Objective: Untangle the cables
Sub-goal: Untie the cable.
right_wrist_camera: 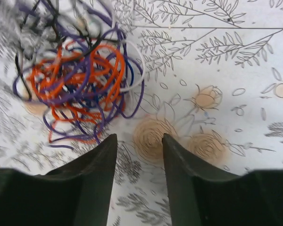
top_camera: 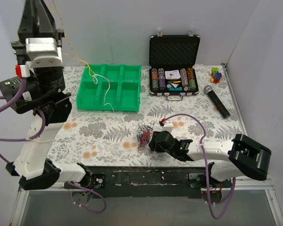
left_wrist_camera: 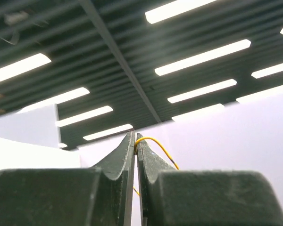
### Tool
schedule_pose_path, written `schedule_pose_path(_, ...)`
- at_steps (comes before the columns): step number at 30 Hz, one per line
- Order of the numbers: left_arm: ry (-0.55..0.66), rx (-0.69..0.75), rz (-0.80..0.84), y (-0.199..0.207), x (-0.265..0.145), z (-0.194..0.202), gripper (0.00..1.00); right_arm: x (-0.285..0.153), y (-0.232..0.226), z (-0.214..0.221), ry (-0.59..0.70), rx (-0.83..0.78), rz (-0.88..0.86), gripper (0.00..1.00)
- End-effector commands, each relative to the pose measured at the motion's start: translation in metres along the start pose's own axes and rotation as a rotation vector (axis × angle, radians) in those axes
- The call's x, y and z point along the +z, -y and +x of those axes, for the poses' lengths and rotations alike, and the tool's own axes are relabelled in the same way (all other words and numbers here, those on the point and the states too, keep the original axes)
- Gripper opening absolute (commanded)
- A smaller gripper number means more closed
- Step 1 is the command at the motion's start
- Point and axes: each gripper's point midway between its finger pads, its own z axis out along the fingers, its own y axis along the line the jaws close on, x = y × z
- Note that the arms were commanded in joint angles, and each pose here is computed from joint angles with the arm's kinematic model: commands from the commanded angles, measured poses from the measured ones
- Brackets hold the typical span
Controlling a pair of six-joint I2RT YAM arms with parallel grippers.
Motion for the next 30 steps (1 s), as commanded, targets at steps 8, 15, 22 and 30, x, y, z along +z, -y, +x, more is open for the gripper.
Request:
schedule_pose_path(8,-0.381,-0.192,0.396,0.094,-0.111,0.077,0.01,-0.052,-0.017,-0.054,0.041,-0.415,-0.008,0.70)
schedule_pose_path(15,-0.420,-0.226,0.460,0.106,-0.133,0.082,0.00,-0.104,-0.084,-0.123,0.303,-0.599,-0.268,0.73)
schedule_pose_path(22,-0.416,-0.274,0.498,0.108,-0.127,0.071,0.01,-0.156,-0.157,-0.186,0.592,-0.745,-0.475,0.80)
schedule_pose_path(30,-0.457,-0.324,0.546,0.114,-0.138,0.070,0.01,-0.204,-0.231,-0.259,0.838,-0.782,-0.612,0.85)
